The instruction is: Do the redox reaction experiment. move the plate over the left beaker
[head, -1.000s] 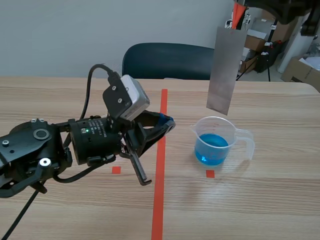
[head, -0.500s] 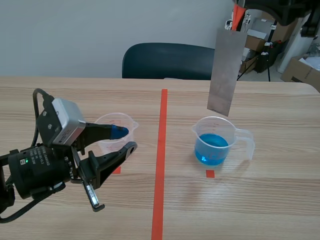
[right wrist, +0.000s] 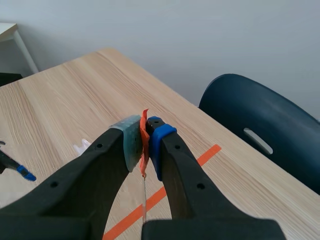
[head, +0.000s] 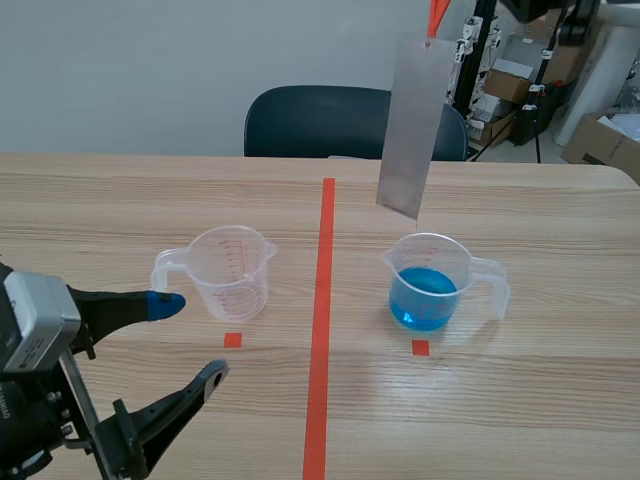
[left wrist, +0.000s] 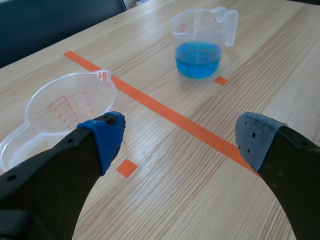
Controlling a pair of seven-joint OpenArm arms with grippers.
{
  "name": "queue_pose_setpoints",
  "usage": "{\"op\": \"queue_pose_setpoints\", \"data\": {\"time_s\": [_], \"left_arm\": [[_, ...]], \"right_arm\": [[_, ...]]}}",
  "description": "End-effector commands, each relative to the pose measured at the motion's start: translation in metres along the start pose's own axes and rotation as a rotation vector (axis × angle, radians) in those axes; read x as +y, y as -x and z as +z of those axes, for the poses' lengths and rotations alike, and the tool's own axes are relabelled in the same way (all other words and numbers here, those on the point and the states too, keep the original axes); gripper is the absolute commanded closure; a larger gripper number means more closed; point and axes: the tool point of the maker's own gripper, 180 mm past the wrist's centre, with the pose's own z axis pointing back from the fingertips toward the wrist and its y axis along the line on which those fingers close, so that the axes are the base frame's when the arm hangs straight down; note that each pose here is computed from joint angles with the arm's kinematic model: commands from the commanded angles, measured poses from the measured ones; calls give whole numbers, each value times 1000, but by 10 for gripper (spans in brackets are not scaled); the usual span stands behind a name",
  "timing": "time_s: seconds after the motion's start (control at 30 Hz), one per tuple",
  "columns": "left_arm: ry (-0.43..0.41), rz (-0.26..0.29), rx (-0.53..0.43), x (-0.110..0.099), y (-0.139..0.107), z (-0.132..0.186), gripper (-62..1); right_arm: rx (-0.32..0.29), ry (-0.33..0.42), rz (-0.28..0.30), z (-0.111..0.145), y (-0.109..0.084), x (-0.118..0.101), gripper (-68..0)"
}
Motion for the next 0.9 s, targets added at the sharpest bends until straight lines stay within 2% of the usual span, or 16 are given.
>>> {"op": "queue_pose_setpoints", "data": {"time_s": [0.0,0.1,0.2,0.33,0.53,0.7,0.77,0.87], "left_arm": [[-14,5,-18,2,-5,2,-469],[-50,18,-2,7,3,15,-469],[-100,44,-32,14,9,34,-469],[-156,79,-62,19,17,56,-469],[-223,106,-82,25,33,80,-475],[-279,120,-89,24,44,88,-563],[-312,102,-93,24,46,89,-600],[-355,67,-93,24,47,88,-623]], "right_arm": [[-52,12,15,1,-20,-4,-4],[-62,-19,12,-1,-25,1,-4],[-65,-41,9,-5,-27,7,-4],[-75,-28,32,-10,-28,8,-4],[-102,-55,41,-18,-30,18,-4],[-101,-89,59,-30,-25,34,-4],[-94,-102,78,-35,-23,40,-4],[-95,-105,64,-40,-22,44,-4]]}}
